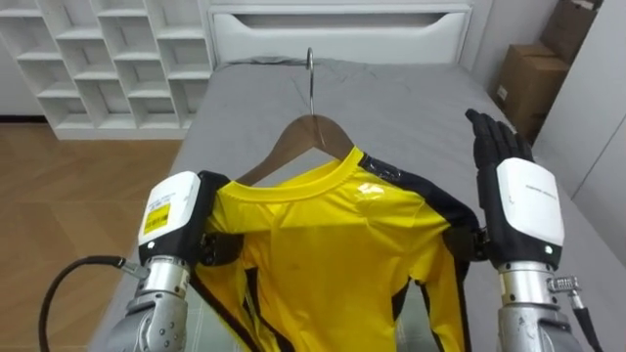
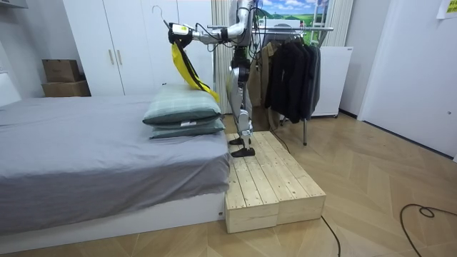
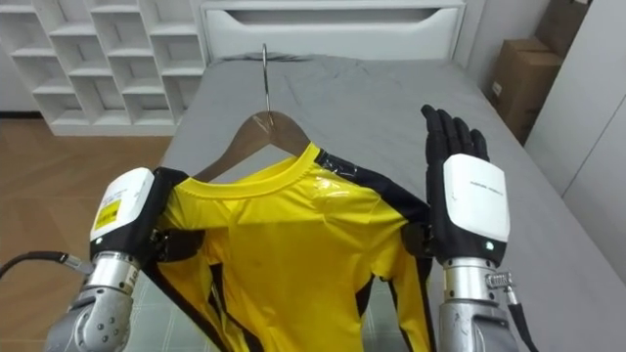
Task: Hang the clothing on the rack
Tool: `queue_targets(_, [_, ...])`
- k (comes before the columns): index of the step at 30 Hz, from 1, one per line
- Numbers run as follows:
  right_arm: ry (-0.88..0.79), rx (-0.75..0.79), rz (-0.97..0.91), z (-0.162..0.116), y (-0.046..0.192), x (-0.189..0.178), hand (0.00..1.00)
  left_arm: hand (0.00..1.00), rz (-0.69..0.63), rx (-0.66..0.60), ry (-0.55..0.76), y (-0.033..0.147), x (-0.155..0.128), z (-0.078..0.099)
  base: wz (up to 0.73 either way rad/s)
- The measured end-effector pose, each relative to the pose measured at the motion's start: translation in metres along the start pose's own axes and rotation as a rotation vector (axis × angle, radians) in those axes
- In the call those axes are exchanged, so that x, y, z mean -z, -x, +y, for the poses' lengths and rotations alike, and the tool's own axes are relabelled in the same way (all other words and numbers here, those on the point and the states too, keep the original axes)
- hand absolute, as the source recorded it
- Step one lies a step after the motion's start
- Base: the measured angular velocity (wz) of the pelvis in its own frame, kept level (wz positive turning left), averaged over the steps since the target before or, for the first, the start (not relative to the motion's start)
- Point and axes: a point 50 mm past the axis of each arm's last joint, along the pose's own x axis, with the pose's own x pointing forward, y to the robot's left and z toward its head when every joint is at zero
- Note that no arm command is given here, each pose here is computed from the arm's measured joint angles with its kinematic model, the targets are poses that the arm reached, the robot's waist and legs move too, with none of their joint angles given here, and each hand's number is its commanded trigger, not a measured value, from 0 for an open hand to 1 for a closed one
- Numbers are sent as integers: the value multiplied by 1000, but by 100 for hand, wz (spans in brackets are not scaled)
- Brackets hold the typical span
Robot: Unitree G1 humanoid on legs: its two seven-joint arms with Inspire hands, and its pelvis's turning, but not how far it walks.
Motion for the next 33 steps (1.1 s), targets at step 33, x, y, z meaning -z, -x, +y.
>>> queue_targets(33, [-71,-42,-21,18,-3,-16,0,100,-30,-36,-26,1,-12,-2,0])
